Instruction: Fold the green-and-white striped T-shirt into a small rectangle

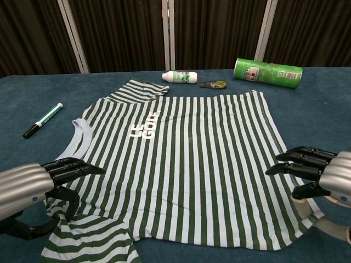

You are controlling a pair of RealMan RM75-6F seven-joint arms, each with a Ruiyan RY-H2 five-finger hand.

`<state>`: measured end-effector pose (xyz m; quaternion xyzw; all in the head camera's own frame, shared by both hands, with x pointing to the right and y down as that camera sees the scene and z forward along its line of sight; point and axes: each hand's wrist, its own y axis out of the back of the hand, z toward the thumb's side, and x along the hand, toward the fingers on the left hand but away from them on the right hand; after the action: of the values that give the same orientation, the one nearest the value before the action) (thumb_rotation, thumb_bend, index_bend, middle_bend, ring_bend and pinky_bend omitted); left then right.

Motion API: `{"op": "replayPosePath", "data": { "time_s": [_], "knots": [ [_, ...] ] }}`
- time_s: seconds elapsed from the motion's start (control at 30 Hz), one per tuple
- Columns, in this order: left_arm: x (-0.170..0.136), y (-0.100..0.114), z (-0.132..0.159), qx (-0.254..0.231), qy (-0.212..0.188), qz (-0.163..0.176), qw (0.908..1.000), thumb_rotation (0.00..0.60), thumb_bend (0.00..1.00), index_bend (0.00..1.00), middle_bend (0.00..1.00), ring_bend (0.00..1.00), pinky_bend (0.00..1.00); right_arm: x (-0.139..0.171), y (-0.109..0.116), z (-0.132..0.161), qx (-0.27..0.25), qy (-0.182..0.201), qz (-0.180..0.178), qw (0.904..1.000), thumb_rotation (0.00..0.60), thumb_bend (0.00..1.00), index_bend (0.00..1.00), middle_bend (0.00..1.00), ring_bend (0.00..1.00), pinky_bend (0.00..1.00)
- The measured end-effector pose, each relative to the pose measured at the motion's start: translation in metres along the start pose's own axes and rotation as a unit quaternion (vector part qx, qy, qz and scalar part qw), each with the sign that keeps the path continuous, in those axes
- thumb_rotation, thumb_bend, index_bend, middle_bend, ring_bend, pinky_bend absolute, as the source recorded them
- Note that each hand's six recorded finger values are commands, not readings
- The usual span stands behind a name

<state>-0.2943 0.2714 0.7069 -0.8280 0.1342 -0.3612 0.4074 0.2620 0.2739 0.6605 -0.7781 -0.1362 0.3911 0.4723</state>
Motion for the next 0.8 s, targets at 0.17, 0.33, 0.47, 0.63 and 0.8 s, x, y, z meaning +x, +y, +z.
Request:
{"op": "replayPosePath", "data": {
  "time_s": [0.17,0.33,0.47,0.63,0.8],
  "knots": [
    [0.0,0.003,-0.003,-0.031,0.012,-0.002,0.9994,0.6,0.56,0.83,0.0,0.0,0.0,-0.001,0.0,-0.001,0.004,0.003,0.001,1.0,0.6,0.39,0.77,0.12,0.0,0.0],
    [-0.006,0.006,-0.003,-0.048,0.014,-0.005,0.9987,0.6,0.56,0.84,0.0,0.0,0.0,-0.003,0.003,-0.001,0.012,0.019,0.01,0.9997,0.6,0.39,0.77,0.13,0.0,0.0],
    [-0.012,0.009,0.003,-0.051,0.002,-0.008,0.9987,0.6,0.56,0.84,0.0,0.0,0.0,-0.004,0.007,0.0,0.013,0.038,0.017,0.9991,0.6,0.39,0.77,0.14,0.0,0.0],
    [-0.022,0.017,0.008,-0.041,-0.014,-0.005,0.9991,0.6,0.56,0.84,0.0,0.0,0.0,-0.002,0.015,0.006,0.01,0.067,0.023,0.9974,0.6,0.38,0.78,0.14,0.0,0.0],
    [-0.034,0.024,0.017,-0.033,-0.035,-0.005,0.9988,0.6,0.56,0.84,0.0,0.0,0.0,0.001,0.023,0.013,-0.01,0.082,0.03,0.9961,0.6,0.38,0.79,0.14,0.0,0.0]
  ]
}}
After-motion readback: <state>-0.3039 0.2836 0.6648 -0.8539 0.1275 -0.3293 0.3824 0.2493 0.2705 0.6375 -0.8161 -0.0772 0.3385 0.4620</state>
